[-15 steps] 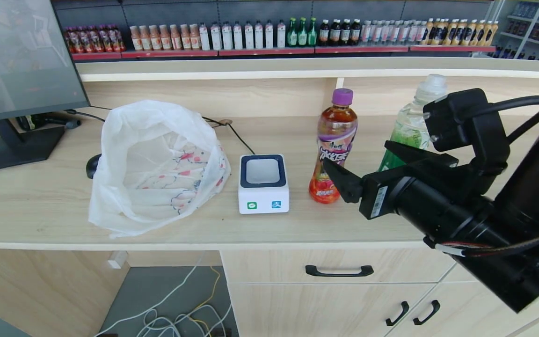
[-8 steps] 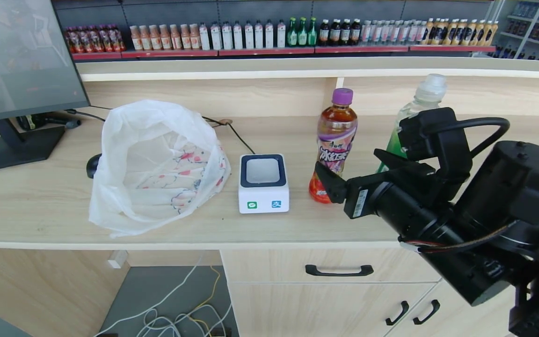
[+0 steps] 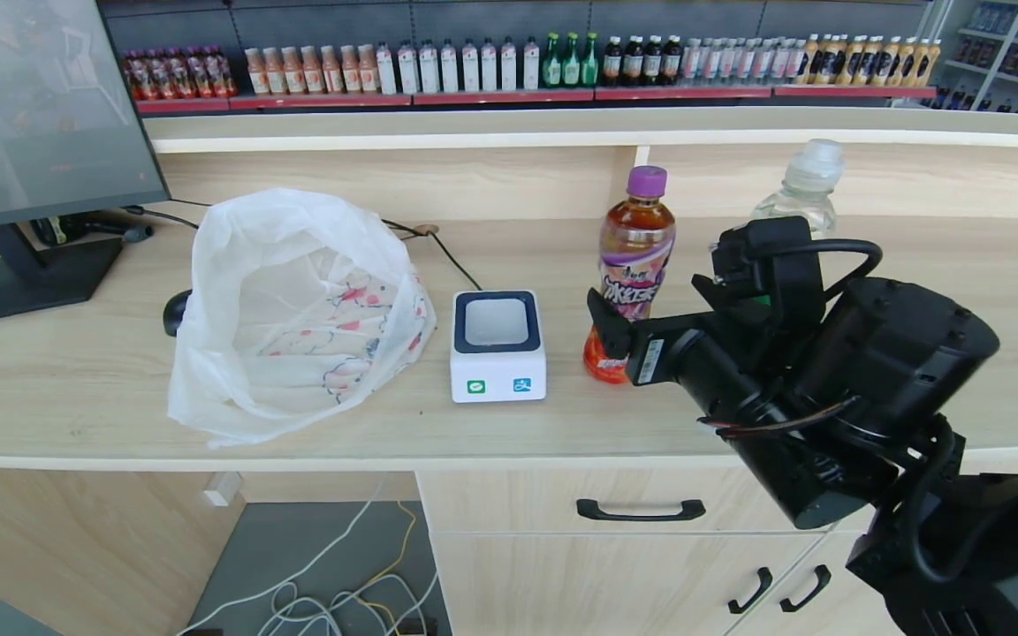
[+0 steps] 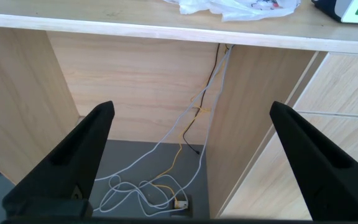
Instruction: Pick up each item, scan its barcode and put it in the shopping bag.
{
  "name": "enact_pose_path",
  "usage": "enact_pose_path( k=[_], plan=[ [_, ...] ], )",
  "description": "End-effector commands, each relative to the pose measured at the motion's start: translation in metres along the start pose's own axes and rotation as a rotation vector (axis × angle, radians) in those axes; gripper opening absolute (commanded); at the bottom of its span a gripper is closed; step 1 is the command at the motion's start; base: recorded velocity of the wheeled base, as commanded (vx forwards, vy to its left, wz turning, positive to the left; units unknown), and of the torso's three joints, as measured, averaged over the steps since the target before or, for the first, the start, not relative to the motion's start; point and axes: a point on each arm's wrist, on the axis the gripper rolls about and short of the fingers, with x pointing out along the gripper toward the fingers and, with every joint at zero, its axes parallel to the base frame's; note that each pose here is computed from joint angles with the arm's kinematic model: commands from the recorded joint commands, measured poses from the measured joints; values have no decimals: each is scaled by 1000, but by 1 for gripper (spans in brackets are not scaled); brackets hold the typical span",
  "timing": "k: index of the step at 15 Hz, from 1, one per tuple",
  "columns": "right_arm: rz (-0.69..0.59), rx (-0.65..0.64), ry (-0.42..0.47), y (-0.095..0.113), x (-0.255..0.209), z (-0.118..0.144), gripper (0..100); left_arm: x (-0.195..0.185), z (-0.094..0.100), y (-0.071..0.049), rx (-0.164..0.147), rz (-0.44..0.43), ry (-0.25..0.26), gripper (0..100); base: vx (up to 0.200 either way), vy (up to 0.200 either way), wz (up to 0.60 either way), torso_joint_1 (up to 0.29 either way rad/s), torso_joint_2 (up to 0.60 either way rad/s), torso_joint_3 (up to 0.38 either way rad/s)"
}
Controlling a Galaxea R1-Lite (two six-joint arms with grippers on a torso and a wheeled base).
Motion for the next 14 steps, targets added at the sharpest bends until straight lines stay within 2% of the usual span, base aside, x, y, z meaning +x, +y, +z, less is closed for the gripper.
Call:
enact_pose_path(
  k=[1,14],
  plan=[
    [-14,-13,14,-2,6,-8,100,0,0,0,0,2,-1,100,0,0,0,0,0,0],
    [-66,-22,-7,-3,41,-18,100,0,0,0,0,0,-1,100,0,0,0,0,0,0]
  ],
)
